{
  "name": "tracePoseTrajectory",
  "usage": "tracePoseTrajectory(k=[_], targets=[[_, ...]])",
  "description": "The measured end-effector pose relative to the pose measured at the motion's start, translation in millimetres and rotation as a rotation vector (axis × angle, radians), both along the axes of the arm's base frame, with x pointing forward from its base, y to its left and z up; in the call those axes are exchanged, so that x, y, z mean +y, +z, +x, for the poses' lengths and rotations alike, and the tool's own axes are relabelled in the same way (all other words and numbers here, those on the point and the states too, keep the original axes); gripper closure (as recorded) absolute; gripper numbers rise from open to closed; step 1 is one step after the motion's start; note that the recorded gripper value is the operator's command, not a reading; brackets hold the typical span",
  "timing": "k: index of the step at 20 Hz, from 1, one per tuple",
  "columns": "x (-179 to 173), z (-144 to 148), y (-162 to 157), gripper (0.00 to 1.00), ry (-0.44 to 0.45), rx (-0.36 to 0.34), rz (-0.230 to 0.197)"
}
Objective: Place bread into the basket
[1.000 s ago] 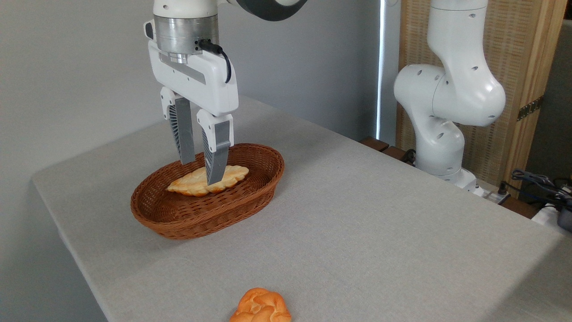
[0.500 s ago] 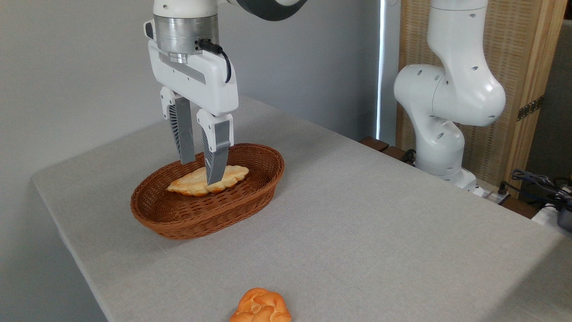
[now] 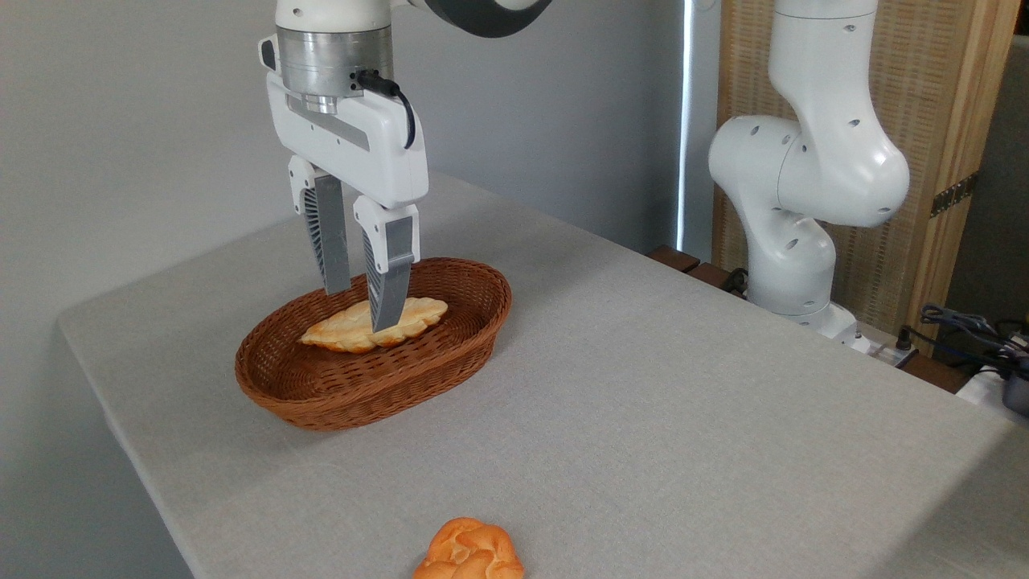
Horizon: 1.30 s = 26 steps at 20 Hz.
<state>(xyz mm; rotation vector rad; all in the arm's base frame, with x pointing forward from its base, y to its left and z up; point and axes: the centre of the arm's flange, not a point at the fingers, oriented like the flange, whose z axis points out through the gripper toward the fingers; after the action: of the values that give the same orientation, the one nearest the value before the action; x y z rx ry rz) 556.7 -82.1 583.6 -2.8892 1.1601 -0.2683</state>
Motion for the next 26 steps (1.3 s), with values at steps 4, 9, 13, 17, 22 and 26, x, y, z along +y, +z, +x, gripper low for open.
tracePoseTrajectory(k=[4,9,13,17,22,26], targets=[[0.0,0.0,0.0,0.00,0.000,0.000,0.000],[-0.1,0.0,0.0,0.00,0.000,0.000,0.000],[-0.1,-0.8,-0.7,0.00,0.000,0.007,0.001],[-0.1,-3.2,2.9,0.00,-0.001,0.005,0.002],[0.4,-5.1,7.1,0.00,0.001,-0.002,0.003],[10.3,-2.3,-0.2,0.00,0.018,0.009,0.002]])
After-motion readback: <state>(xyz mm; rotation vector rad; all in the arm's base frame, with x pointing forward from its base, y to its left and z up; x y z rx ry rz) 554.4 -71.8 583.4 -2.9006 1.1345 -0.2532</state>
